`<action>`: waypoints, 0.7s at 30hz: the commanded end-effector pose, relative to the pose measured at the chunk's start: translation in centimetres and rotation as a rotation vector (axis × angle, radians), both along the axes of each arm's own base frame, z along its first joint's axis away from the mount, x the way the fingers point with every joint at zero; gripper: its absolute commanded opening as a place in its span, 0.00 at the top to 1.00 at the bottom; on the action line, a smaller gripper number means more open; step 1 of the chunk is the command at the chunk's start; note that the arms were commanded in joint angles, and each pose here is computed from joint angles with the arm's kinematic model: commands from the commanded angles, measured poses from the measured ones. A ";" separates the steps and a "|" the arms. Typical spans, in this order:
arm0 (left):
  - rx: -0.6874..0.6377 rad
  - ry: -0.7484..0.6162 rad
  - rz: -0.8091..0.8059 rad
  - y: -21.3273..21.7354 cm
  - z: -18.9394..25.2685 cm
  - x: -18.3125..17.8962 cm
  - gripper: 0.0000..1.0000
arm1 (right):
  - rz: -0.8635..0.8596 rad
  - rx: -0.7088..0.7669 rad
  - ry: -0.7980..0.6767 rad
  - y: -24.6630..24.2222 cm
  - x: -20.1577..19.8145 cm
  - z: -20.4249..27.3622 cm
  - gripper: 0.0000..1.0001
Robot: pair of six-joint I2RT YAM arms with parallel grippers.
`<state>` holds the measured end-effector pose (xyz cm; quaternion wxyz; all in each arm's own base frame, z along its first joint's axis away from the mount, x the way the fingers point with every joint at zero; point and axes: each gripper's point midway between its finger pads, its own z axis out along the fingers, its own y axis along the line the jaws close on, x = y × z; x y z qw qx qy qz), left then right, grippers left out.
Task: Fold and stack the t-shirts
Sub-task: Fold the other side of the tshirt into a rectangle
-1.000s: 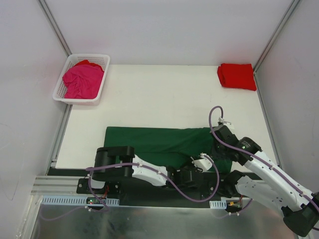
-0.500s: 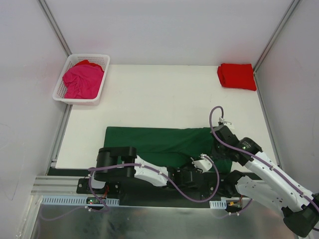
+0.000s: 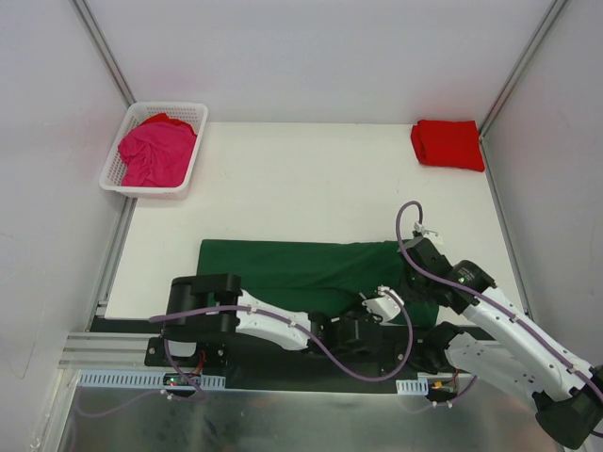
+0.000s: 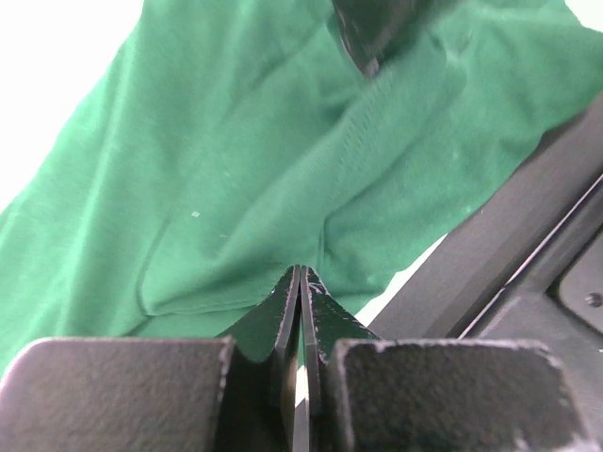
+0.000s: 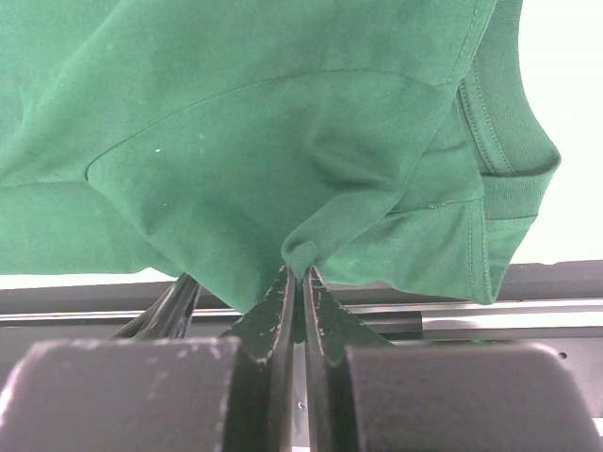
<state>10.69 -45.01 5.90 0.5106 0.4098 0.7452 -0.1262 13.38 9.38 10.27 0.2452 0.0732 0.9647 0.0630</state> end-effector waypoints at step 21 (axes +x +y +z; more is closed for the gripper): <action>-0.027 -0.023 0.021 -1.3 -0.4 0.1 0.50 | 0.002 -0.024 0.005 -0.5 -0.3 -0.3 0.96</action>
